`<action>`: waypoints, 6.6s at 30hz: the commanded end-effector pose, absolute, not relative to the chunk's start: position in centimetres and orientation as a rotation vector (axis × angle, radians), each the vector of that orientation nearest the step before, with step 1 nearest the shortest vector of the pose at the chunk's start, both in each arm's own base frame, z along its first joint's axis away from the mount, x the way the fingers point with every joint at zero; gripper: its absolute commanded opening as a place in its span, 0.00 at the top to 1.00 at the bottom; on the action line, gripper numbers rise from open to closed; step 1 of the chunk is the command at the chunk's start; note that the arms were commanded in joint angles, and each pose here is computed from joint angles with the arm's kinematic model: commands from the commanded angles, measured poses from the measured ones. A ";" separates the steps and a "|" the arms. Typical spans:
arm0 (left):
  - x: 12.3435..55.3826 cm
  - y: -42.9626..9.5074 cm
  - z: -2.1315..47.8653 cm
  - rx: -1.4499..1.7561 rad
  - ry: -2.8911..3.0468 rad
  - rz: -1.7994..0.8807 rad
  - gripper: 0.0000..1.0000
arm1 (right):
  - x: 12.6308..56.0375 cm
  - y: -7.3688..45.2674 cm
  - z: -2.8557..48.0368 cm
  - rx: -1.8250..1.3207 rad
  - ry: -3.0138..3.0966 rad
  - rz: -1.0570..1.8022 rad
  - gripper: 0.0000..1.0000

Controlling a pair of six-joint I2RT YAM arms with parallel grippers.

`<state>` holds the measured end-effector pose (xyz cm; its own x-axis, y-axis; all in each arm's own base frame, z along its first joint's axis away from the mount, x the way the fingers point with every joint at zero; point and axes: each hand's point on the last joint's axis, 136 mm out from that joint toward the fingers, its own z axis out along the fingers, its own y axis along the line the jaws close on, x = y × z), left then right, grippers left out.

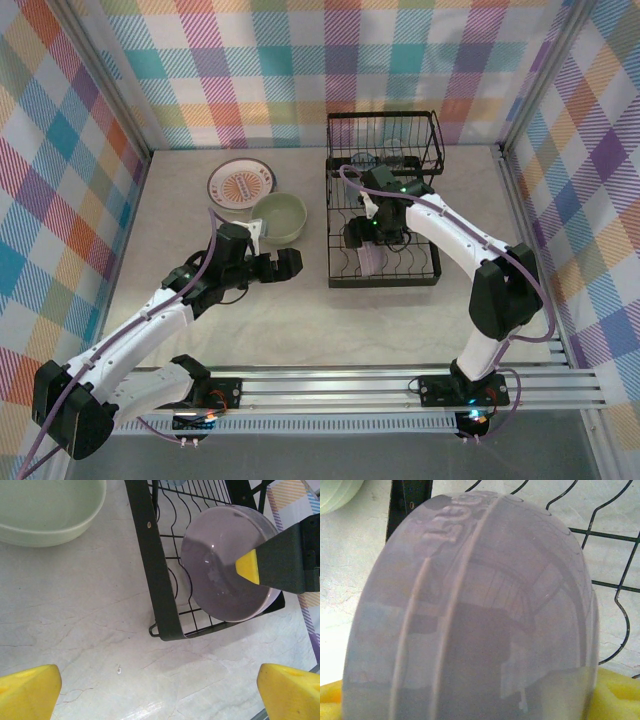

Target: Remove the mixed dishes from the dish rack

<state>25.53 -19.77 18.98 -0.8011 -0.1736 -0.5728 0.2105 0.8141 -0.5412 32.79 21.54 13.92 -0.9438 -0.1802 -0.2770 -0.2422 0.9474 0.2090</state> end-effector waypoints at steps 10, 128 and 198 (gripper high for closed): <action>25.7 -19.1 18.2 0.019 2.394 -0.752 0.00 | 35.9 19.8 19.1 -0.219 2.649 0.246 1.00; 34.3 -36.6 23.6 0.394 2.590 -1.188 0.27 | 30.3 14.1 28.6 -0.007 1.782 1.745 1.00; 33.1 -20.3 31.7 -0.074 2.437 -0.853 1.00 | 24.1 16.0 29.2 -0.229 1.898 1.219 0.01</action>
<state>33.67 -21.96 29.64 -0.8808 -0.2260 -0.4161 0.0799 0.7952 -0.6011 24.06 15.79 28.19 -0.6806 0.3030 -0.6671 -0.5030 0.4687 0.7261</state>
